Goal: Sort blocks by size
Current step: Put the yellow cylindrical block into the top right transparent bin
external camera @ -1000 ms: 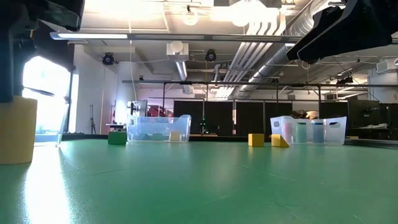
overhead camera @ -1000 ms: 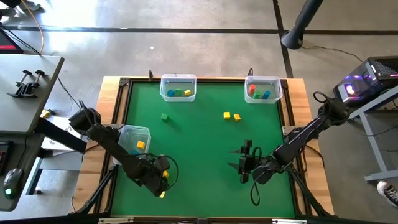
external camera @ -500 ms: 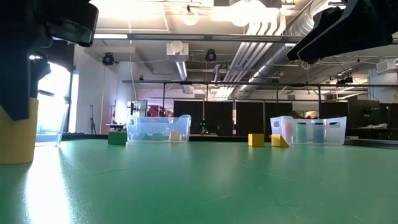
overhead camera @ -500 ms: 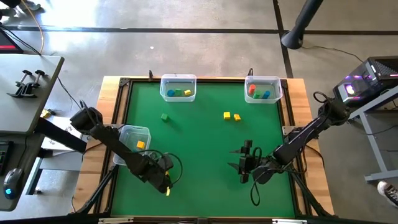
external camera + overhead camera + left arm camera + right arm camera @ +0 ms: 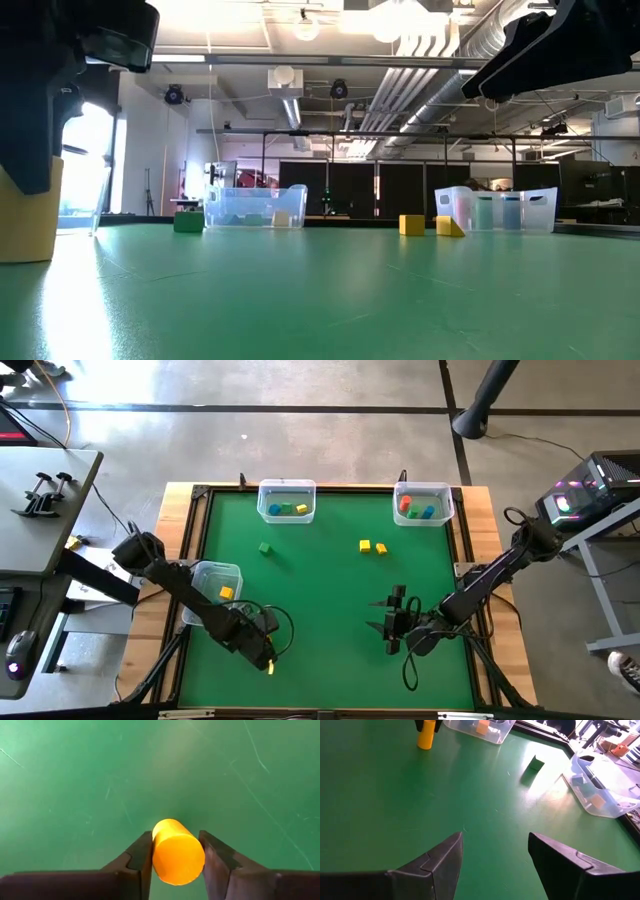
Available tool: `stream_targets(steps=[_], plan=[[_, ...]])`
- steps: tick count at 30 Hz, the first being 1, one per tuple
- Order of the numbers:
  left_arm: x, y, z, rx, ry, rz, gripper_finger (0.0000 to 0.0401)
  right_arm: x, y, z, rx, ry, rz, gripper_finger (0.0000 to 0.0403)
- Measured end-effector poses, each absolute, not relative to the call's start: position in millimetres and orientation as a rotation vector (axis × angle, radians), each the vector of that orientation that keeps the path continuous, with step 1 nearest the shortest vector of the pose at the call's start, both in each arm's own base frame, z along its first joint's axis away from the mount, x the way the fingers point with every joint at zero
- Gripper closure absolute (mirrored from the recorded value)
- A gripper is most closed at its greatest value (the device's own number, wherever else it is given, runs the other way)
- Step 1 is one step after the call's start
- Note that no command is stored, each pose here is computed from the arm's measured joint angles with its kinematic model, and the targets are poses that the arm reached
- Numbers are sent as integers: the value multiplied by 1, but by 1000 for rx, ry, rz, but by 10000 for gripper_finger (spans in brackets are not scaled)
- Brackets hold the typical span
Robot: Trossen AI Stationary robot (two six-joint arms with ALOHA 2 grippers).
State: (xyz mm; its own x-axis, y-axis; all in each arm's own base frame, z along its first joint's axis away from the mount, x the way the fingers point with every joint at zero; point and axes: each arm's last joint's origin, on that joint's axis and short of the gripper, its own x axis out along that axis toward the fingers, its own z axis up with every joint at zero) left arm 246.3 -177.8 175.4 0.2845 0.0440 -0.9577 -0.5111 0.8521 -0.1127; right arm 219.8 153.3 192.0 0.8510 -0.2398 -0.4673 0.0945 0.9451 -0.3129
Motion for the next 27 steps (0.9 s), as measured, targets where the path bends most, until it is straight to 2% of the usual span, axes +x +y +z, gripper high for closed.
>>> stream_targets(steps=[6, 10, 14, 19, 24, 27], plan=[[249, -178, 176, -382, 1179, 367, 300, 220, 153, 192, -300, 522, -177, 176], [263, -182, 182, -280, 951, 332, 302, 219, 152, 186, -333, 434, -161, 176], [281, -181, 194, -137, 704, 329, 302, 211, 141, 172, -300, 246, -92, 176], [307, -165, 207, -35, 542, 331, 302, 199, 119, 162, -223, 80, 19, 176], [329, -141, 213, -20, 289, 261, 302, 206, 113, 161, -393, 67, 226, 176], [331, -121, 213, -62, 120, 201, 303, 213, 115, 167, -478, 49, 259, 176]])
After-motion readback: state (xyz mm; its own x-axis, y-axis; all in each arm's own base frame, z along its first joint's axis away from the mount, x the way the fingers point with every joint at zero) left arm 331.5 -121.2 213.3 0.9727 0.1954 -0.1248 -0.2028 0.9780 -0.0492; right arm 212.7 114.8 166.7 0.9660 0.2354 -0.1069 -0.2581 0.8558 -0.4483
